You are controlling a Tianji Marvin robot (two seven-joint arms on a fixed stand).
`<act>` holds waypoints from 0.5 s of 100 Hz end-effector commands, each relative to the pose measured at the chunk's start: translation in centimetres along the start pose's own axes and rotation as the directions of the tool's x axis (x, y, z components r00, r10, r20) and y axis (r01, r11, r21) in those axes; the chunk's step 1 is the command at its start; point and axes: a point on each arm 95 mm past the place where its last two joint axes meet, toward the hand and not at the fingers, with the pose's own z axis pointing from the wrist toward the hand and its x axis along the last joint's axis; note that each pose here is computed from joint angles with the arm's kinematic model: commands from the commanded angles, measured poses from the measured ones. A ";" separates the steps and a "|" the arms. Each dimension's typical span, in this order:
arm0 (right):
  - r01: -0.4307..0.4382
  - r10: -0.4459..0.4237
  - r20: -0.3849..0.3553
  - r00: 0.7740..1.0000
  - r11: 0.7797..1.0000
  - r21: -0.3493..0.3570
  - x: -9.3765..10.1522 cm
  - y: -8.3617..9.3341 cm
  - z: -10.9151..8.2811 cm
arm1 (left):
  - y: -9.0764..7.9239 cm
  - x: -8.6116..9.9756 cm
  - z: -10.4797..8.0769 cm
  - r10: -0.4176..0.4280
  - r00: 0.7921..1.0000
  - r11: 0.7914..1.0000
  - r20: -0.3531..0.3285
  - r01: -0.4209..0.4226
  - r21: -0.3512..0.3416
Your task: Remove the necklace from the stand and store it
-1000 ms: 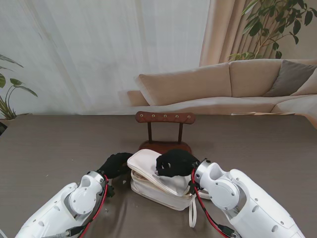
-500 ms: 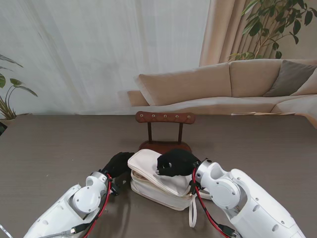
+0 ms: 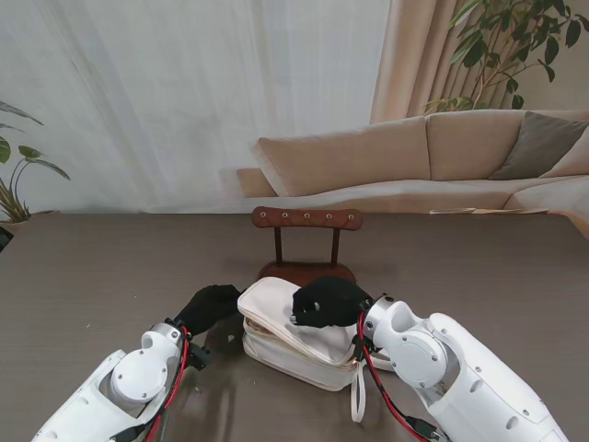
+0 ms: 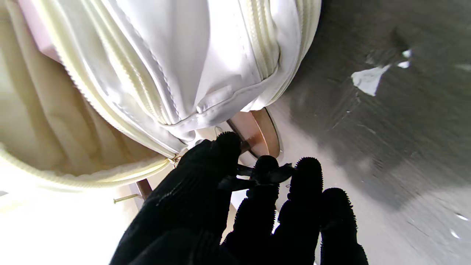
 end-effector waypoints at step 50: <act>-0.006 0.005 0.018 1.000 0.999 0.046 -0.7 -1.6 -0.1 | -1.2 0.9 -2.0 -0.007 1.000 0.998 0.013 0.007 -0.055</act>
